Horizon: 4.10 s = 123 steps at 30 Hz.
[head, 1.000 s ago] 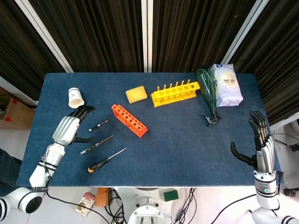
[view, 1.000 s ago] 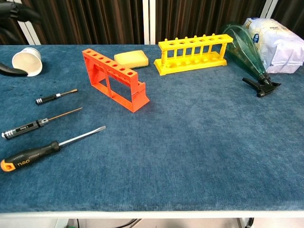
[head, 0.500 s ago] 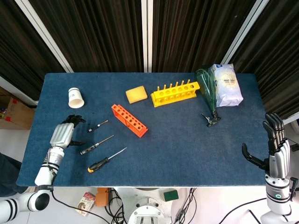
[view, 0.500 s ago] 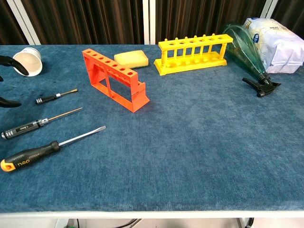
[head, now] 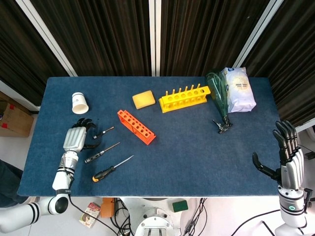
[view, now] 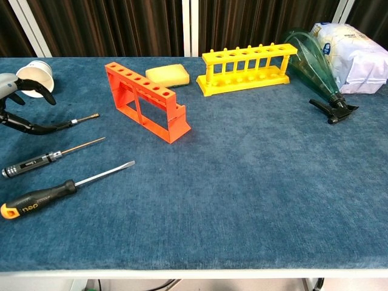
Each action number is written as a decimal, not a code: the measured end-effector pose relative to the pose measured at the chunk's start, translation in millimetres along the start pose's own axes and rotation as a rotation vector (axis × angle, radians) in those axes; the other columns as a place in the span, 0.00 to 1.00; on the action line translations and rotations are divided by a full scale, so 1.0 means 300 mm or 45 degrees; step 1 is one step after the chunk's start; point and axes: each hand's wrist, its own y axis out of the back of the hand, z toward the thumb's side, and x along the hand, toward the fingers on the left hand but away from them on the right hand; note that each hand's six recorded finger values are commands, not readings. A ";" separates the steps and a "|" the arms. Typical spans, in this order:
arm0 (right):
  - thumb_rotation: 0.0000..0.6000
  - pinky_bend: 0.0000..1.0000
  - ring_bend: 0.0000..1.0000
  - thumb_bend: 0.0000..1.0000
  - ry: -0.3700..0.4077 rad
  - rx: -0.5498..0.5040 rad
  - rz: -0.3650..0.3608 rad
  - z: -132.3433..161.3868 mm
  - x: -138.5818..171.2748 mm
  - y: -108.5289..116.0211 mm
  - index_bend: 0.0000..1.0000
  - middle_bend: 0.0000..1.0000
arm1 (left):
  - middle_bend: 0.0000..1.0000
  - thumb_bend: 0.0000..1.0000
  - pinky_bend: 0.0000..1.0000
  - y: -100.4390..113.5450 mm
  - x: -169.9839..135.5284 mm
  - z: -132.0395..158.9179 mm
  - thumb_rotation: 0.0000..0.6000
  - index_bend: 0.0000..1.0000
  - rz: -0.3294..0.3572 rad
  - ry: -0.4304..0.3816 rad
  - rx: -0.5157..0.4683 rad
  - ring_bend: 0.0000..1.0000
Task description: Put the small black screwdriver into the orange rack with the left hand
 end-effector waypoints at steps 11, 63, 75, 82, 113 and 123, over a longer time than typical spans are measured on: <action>1.00 0.00 0.00 0.42 -0.002 0.008 -0.025 -0.003 0.007 0.025 0.00 0.00 | 0.17 0.22 0.21 -0.037 0.035 -0.014 0.79 0.38 0.028 0.036 0.072 0.05; 1.00 0.00 0.00 0.44 -0.008 0.035 -0.022 -0.028 0.025 0.003 0.00 0.01 | 0.20 0.38 0.21 -0.072 0.058 -0.024 1.00 0.54 0.043 0.029 0.076 0.06; 1.00 0.00 0.00 0.43 -0.007 0.030 -0.019 -0.029 0.031 -0.002 0.00 0.01 | 0.21 0.39 0.22 -0.014 0.030 0.000 1.00 0.58 0.083 -0.017 0.070 0.06; 1.00 0.00 0.00 0.43 -0.010 0.028 -0.028 -0.032 0.031 0.004 0.00 0.01 | 0.22 0.39 0.22 0.062 0.011 0.018 1.00 0.59 0.118 -0.056 0.096 0.06; 1.00 0.00 0.00 0.43 -0.007 0.024 -0.061 -0.039 0.031 0.035 0.00 0.01 | 0.23 0.40 0.24 0.525 -0.018 0.410 1.00 0.60 0.160 -0.261 0.271 0.06; 1.00 0.00 0.00 0.43 -0.017 0.015 -0.066 -0.048 0.035 0.040 0.00 0.01 | 0.23 0.40 0.24 0.507 0.011 0.567 1.00 0.61 0.058 -0.284 0.400 0.06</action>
